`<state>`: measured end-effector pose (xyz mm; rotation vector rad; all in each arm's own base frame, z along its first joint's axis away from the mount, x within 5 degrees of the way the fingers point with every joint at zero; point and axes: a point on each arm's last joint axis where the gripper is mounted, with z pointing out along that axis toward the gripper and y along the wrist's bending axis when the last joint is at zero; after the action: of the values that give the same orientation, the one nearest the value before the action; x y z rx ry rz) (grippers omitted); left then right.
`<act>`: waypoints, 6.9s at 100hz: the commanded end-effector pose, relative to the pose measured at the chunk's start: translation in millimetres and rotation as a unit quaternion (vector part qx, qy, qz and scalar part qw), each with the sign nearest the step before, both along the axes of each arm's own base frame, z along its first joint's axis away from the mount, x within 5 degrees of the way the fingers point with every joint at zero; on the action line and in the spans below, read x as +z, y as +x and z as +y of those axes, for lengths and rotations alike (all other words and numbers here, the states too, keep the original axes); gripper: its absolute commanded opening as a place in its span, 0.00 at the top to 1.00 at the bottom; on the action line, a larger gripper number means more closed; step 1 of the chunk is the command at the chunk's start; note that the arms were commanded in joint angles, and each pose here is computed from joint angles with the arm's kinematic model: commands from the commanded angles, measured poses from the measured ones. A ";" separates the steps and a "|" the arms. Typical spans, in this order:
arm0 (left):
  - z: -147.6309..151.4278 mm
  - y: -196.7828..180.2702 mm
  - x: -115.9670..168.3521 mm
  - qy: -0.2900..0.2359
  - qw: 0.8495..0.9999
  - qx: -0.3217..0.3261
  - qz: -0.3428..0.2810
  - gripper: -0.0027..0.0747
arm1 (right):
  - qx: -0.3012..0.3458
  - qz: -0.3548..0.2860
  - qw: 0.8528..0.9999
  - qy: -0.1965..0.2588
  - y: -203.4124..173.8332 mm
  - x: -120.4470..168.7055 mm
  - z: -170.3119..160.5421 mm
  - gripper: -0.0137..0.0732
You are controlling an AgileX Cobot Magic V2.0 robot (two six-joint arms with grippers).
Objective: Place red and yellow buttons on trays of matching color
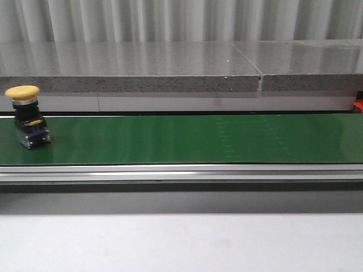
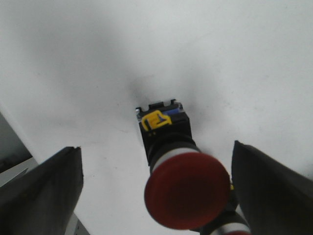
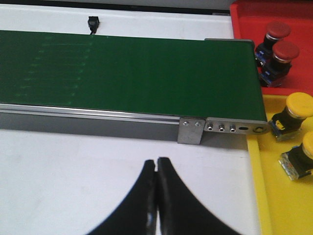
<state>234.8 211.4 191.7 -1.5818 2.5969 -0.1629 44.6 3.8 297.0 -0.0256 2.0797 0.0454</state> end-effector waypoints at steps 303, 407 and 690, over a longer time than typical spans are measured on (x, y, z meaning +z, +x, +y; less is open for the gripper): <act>-241.1 55.3 194.8 0.214 0.775 -0.498 -0.326 0.99 | 0.000 -0.037 0.999 -0.006 3.3 11.4 -0.6 0.92; -234.6 -141.6 152.4 0.251 0.704 -0.492 -0.447 0.99 | -0.003 -0.053 0.999 -0.011 4.5 14.1 -1.4 0.92; -230.0 -167.4 138.3 0.259 0.695 -0.485 -0.463 0.99 | 0.247 0.290 0.923 -0.046 295.1 6.1 112.3 0.58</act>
<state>64.1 -17.1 317.6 0.2262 2.0663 -0.1670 340.8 115.2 276.8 -0.6770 2.7234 0.2822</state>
